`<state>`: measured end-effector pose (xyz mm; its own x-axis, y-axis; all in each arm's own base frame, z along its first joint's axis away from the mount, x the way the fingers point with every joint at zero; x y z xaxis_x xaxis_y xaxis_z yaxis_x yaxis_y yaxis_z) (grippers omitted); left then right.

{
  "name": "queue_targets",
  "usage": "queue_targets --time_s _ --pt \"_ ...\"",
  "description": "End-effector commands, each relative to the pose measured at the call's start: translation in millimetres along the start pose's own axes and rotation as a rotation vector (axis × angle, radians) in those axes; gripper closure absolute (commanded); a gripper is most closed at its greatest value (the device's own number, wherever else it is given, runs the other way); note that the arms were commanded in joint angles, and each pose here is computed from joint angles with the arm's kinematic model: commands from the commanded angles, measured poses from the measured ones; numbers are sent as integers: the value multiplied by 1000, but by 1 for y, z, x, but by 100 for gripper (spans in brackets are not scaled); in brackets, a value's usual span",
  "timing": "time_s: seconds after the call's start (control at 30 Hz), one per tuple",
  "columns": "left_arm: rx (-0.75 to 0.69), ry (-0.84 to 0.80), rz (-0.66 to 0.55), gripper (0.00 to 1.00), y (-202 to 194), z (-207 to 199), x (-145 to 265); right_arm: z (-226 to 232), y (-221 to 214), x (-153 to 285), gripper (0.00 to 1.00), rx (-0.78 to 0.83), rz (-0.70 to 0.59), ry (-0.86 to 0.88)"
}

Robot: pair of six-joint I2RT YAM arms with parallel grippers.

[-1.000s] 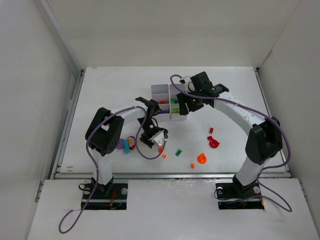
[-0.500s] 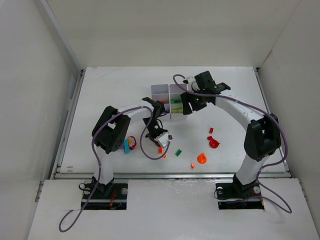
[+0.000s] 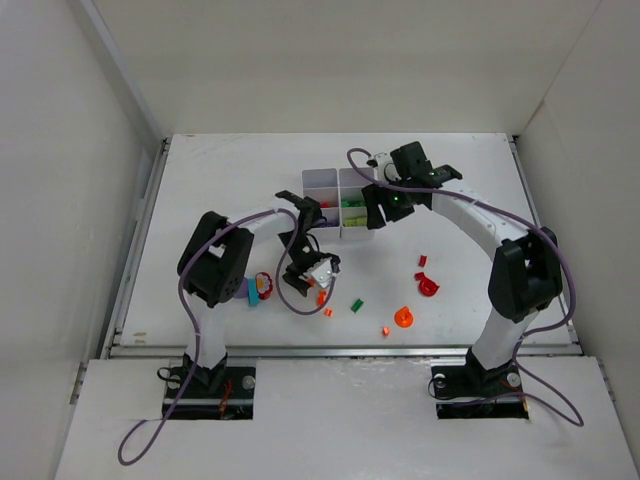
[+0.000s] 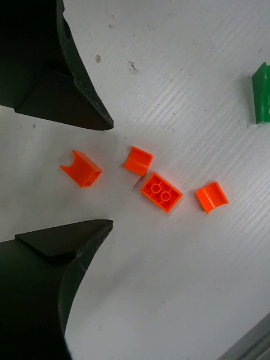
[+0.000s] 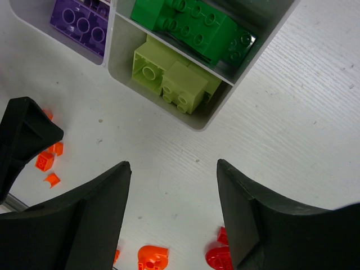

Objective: Sort the legos into containers by color

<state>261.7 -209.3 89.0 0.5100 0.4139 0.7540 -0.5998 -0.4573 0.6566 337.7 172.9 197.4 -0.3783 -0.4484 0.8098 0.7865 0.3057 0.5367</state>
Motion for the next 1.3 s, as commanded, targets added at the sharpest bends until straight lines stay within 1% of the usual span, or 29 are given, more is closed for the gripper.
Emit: queue_targets --time_s 0.0,0.1,0.17,0.2,0.23,0.27,0.33,0.53,0.6,0.67,0.73,0.8,0.93,1.0,1.03,1.07,1.1,1.13,1.17,1.2,1.27 --pt "-141 14 24 38 16 -2 22 2 11 15 32 21 -60 3" --pt "-141 24 39 38 15 -2 23 1 8 14 32 18 -51 3" --pt "-87 56 41 41 14 2 23 2 11 17 32 23 -69 3" --pt "-65 75 48 46 13 4 24 2 11 17 32 13 -69 4" --pt "-58 107 87 48 9 11 23 2 11 17 32 12 -69 4" --pt "-4 126 112 50 6 13 24 2 11 17 32 12 -69 4" --pt "-19 97 167 52 -1 9 18 2 11 17 32 12 -69 4" --pt "-45 70 183 52 1 8 12 2 12 17 32 15 -78 4" --pt "-60 72 186 52 3 10 10 1 11 13 32 12 -69 4" --pt "-42 97 192 52 2 14 11 2 14 15 32 15 -78 4" --pt "-22 118 196 57 3 18 10 2 16 17 32 26 -79 4" --pt "1 121 195 64 3 17 10 2 16 17 32 35 -79 3" --pt "38 84 220 75 -2 6 5 -2 16 18 32 37 -81 -2" --pt "20 74 232 80 -1 7 3 -1 16 18 32 38 -81 7" --pt "25 67 230 86 -1 5 3 -1 16 18 32 38 -81 7" --pt "25 67 230 89 -1 5 3 -1 16 18 32 38 -81 7" --pt "25 67 230 92 -1 5 3 -2 15 15 32 35 -72 7" --pt "25 67 230 92 -1 5 3 -2 15 15 32 35 -72 7" --pt "25 67 230 97 -1 5 3 -2 15 15 32 35 -72 7" --pt "25 69 221 99 0 6 3 -2 15 15 32 35 -72 7" --pt "29 63 219 100 2 5 5 -6 15 16 32 28 -74 1"
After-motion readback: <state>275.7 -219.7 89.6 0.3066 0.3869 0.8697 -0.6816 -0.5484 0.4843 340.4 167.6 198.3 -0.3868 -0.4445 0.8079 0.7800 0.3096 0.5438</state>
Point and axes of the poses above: each gripper's point midway between its finger pads, its own x axis back along the fingers, its own z axis along the line the jaws close on, y = z × x, the point moved 8 cm from there along x, back along the fingers, and after that the axes turned 4 degrees about -x, right-handed, at the moved point
